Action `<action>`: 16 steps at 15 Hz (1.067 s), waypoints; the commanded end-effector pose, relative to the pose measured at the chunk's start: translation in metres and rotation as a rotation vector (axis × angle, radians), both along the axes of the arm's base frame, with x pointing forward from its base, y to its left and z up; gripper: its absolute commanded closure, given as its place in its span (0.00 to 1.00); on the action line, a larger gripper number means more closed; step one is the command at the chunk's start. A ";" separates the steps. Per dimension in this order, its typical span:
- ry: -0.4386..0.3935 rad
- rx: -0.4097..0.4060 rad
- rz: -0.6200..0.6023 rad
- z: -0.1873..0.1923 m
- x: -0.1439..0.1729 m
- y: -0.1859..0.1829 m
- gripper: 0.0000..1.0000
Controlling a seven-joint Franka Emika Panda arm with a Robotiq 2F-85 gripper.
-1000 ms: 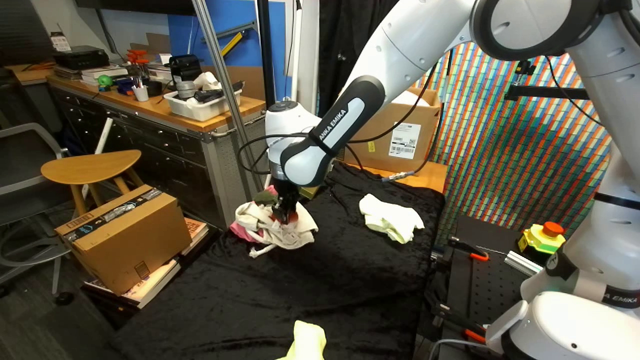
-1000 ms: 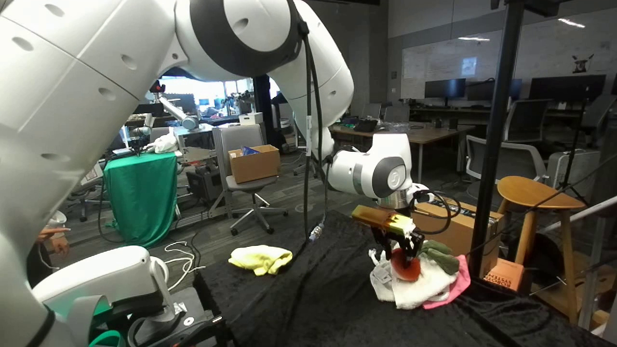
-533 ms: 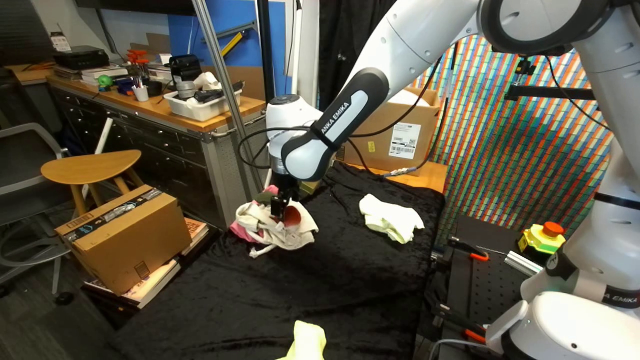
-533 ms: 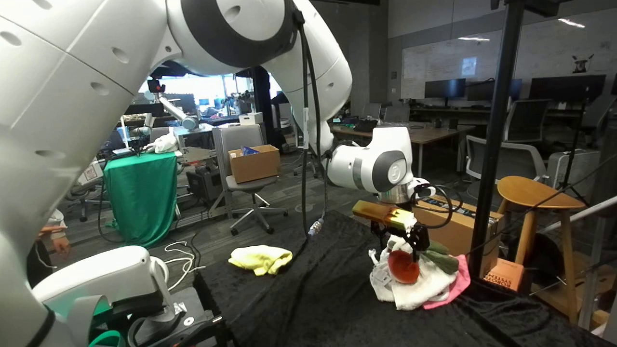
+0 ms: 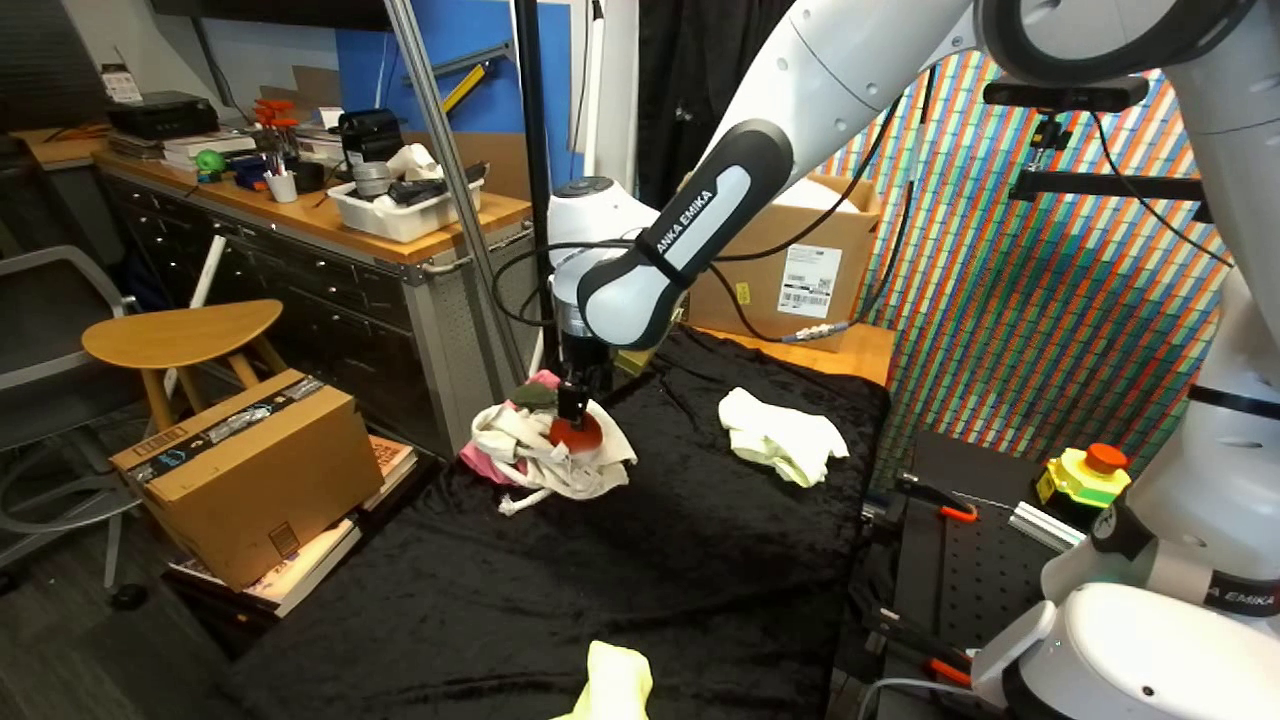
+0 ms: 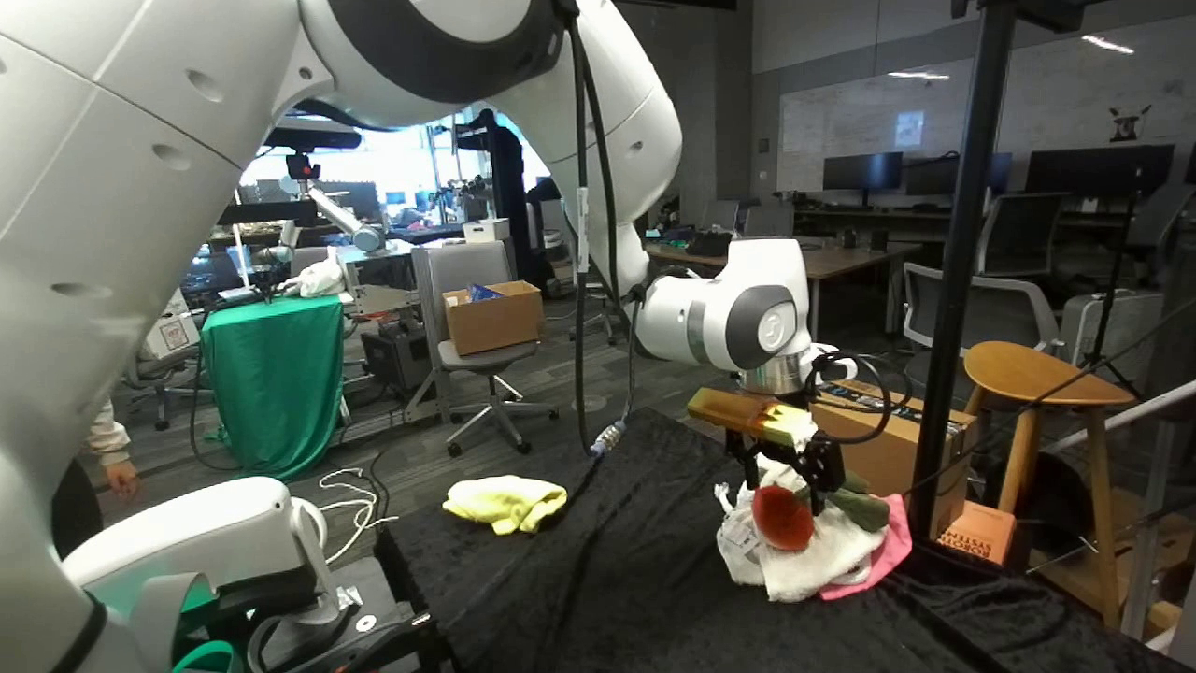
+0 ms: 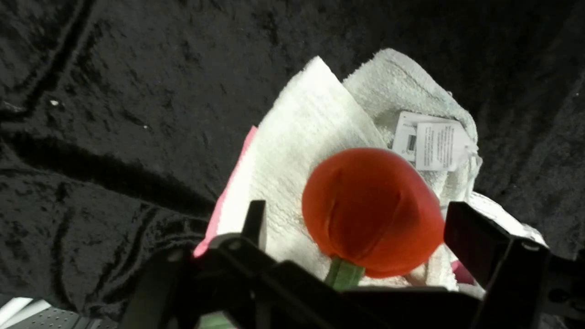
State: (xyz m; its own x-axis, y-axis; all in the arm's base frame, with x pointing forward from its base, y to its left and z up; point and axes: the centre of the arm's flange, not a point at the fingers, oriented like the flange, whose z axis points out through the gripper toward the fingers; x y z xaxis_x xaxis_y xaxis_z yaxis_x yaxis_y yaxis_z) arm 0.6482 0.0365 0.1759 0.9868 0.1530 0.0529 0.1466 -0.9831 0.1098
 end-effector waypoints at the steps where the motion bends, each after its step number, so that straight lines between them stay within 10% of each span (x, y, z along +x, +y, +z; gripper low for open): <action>1: 0.036 -0.052 -0.026 0.021 -0.035 -0.031 0.00; 16: 0.251 -0.091 -0.186 0.000 -0.133 -0.101 0.00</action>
State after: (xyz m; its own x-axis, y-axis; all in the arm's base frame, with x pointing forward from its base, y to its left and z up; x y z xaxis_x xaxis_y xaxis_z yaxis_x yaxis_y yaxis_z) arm 0.5388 -0.0592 0.1717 0.9834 0.0025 -0.1812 0.0407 -0.9775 0.2071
